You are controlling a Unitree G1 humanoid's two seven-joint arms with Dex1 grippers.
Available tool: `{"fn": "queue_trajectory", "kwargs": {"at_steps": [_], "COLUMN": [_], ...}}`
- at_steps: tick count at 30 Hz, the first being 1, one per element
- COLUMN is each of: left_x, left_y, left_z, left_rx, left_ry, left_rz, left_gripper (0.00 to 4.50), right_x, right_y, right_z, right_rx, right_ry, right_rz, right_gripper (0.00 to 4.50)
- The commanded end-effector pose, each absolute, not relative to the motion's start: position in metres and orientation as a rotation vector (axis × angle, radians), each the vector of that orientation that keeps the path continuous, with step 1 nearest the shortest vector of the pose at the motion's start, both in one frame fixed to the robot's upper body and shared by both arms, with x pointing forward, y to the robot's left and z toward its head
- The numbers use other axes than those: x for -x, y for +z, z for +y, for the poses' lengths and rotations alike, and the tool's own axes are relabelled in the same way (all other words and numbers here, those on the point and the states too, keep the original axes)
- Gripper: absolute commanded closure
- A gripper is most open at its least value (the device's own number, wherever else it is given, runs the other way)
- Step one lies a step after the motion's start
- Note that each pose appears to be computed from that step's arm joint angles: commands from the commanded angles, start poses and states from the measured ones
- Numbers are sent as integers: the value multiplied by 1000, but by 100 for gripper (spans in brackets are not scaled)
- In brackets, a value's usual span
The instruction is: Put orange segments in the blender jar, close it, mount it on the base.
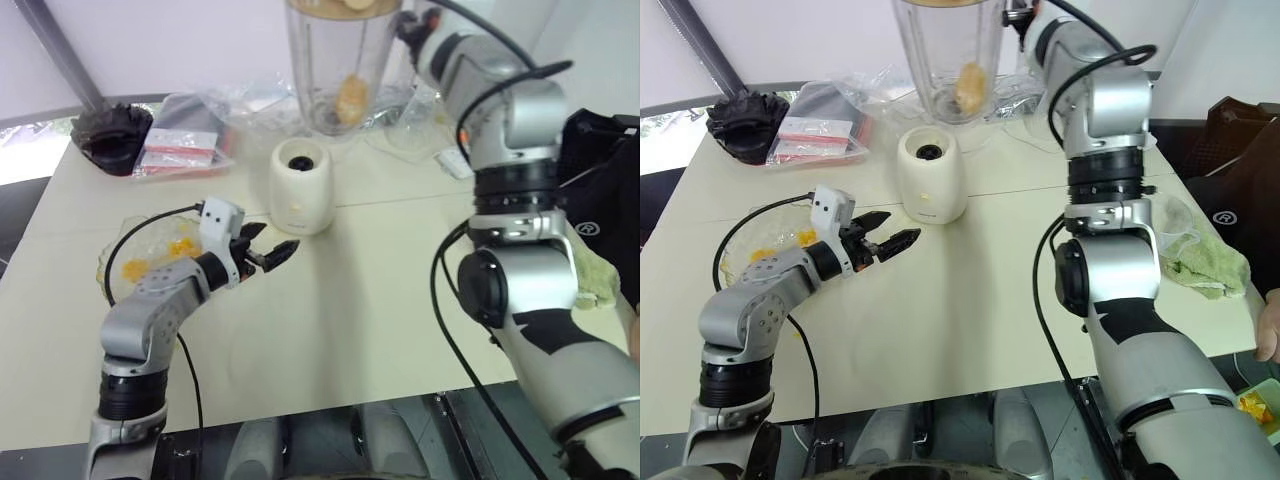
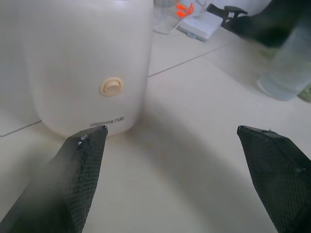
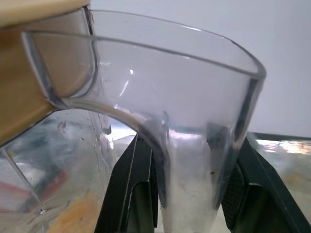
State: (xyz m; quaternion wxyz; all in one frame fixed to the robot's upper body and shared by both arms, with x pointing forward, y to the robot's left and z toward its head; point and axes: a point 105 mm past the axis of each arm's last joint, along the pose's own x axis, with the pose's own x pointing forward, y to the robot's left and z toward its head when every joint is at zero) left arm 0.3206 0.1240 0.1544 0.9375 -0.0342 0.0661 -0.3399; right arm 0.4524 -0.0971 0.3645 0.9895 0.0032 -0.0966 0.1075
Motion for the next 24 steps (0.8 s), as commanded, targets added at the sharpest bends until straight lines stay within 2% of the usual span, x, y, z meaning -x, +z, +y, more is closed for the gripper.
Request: {"fn": "queue_trajectory", "kwargs": {"at_steps": [1, 8, 24], "left_x": [-315, -312, -302], "left_y": [169, 166, 164], "left_z": [117, 122, 117], "left_rx": [54, 51, 57], "left_ry": [-701, -636, -616], "left_rz": [59, 61, 86], "left_gripper": [5, 5, 5], "right_x": [-439, -451, -466], "right_y": [409, 381, 342], "right_z": [-84, -67, -66], "right_rx": [-27, -33, -13], "right_ry": [246, 277, 262], "right_rz": [-350, -287, -214], "right_gripper": [350, 350, 350]}}
